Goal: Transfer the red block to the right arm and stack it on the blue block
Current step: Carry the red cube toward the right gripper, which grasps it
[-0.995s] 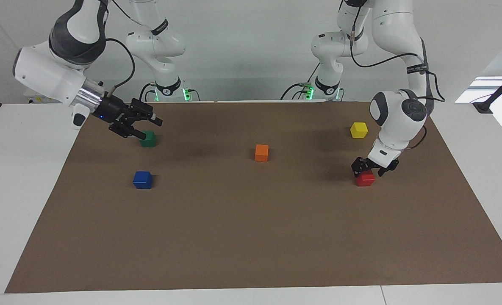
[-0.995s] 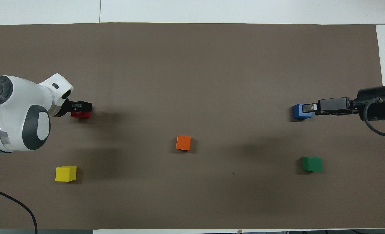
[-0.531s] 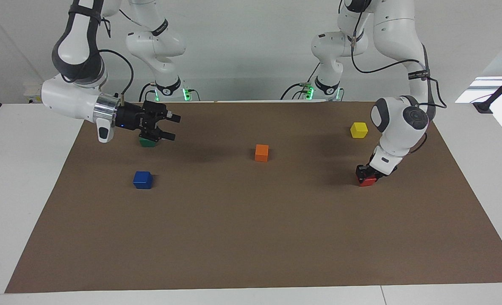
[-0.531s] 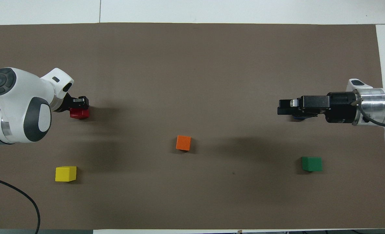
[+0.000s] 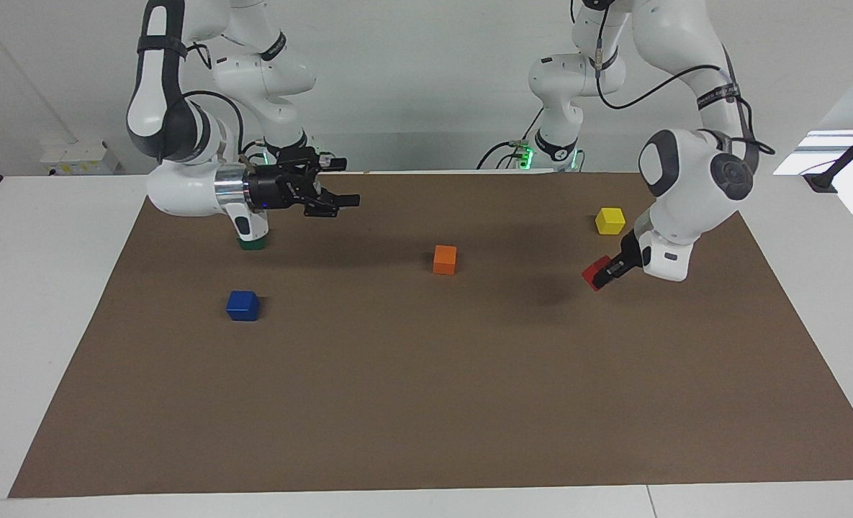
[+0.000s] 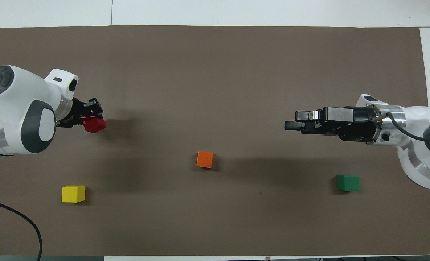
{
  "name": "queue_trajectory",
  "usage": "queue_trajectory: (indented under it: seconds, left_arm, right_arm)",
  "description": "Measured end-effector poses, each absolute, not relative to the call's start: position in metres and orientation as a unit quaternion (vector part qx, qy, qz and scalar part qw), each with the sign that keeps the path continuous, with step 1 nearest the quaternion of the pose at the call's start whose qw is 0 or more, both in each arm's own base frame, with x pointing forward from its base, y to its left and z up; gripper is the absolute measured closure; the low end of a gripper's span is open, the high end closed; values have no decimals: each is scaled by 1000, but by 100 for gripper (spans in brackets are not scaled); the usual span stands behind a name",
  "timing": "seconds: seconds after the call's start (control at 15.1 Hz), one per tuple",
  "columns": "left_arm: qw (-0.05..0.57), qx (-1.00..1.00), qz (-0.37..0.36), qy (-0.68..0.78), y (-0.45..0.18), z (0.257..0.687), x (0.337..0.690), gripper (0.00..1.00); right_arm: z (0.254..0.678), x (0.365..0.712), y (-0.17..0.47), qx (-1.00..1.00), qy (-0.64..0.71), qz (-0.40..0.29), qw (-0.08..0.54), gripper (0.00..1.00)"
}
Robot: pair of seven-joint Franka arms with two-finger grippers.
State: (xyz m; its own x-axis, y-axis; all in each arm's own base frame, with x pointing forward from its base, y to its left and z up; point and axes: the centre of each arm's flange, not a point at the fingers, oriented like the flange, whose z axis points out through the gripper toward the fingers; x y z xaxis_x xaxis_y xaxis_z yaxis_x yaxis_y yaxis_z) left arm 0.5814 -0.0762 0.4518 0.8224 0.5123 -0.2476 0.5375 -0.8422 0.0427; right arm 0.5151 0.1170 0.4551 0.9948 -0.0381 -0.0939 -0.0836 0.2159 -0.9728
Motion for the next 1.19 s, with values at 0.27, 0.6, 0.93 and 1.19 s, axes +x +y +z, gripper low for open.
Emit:
queue_trajectory:
  seconds: [0.27, 0.6, 0.93, 1.19]
  left_arm:
    - [105, 907, -162, 374, -102, 536, 553, 46]
    - [121, 817, -183, 533, -194, 582, 521, 46]
    - [173, 680, -234, 674, -242, 601, 519, 46]
    - [157, 644, -257, 704, -279, 598, 503, 46]
  right_arm:
    - [429, 514, 129, -554, 20, 30, 832, 0]
    - [388, 514, 163, -461, 11, 48, 886, 0]
    - [346, 501, 224, -392, 10, 47, 918, 0]
    - [310, 488, 247, -344, 12, 62, 937, 0]
